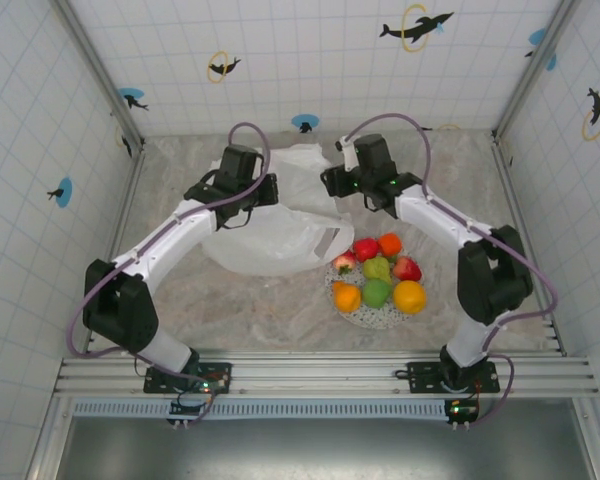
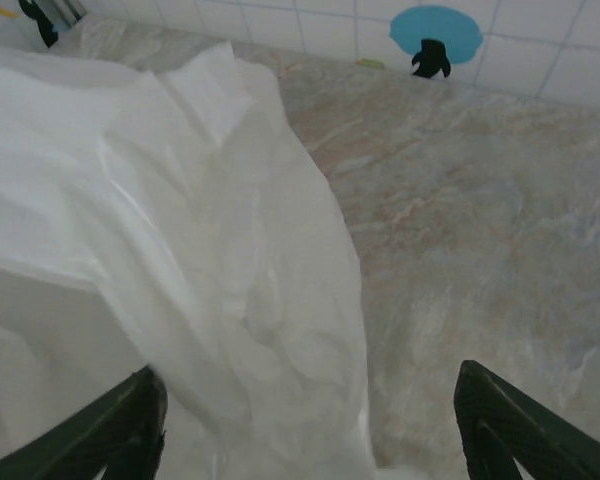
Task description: Place the fruits into the plastic bag
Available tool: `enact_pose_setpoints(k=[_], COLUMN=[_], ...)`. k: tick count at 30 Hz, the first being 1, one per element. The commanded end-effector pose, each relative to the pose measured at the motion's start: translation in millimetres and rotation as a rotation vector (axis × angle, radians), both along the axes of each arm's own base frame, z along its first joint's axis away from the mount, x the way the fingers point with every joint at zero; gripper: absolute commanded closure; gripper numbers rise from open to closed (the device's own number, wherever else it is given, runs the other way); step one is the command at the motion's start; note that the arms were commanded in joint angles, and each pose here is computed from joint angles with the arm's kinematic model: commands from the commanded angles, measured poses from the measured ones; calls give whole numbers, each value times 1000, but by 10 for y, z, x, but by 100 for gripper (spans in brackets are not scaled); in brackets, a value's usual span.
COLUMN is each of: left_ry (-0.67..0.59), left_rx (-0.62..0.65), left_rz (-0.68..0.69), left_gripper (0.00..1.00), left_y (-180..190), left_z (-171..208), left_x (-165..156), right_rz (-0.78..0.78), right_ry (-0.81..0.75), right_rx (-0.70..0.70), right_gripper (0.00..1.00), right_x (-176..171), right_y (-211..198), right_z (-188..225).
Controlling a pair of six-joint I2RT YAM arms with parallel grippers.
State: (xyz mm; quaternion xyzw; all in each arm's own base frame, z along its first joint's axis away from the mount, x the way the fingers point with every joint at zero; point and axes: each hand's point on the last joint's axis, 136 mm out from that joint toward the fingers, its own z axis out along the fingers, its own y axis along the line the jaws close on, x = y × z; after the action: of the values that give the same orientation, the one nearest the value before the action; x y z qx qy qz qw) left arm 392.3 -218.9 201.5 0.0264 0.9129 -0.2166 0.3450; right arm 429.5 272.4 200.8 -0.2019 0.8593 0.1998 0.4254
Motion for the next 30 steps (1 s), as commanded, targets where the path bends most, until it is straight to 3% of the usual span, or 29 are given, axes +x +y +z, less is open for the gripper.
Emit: enact_pose_setpoints(k=[1, 6, 12, 18, 25, 27, 30], left_ry=[37, 28, 44, 26, -10, -8, -10], left_rx=[-78, -107, -139, -156, -78, -50, 8], left_rz=[-5, -24, -92, -227, -342, -370, -384], left_gripper=[100, 100, 100, 100, 100, 100, 100], left_y=[-51, -59, -139, -217, -159, -140, -77], left_z=[-51, -82, -145, 34, 160, 154, 138], left_x=[-49, -135, -244, -360, -506, -547, -574], right_rz=[81, 99, 68, 11, 122, 152, 178], right_ry=[-32, -26, -8, -107, -187, -216, -263], right_rx=[85, 91, 110, 4, -44, -55, -69], right_gripper=[15, 4, 3, 1, 0, 2, 25], right_x=[-400, -818, -1155, -871, -588, -518, -470], right_y=[31, -87, -243, -380, 19, 154, 332], right_z=[364, 377, 93, -216, -377, -367, -301])
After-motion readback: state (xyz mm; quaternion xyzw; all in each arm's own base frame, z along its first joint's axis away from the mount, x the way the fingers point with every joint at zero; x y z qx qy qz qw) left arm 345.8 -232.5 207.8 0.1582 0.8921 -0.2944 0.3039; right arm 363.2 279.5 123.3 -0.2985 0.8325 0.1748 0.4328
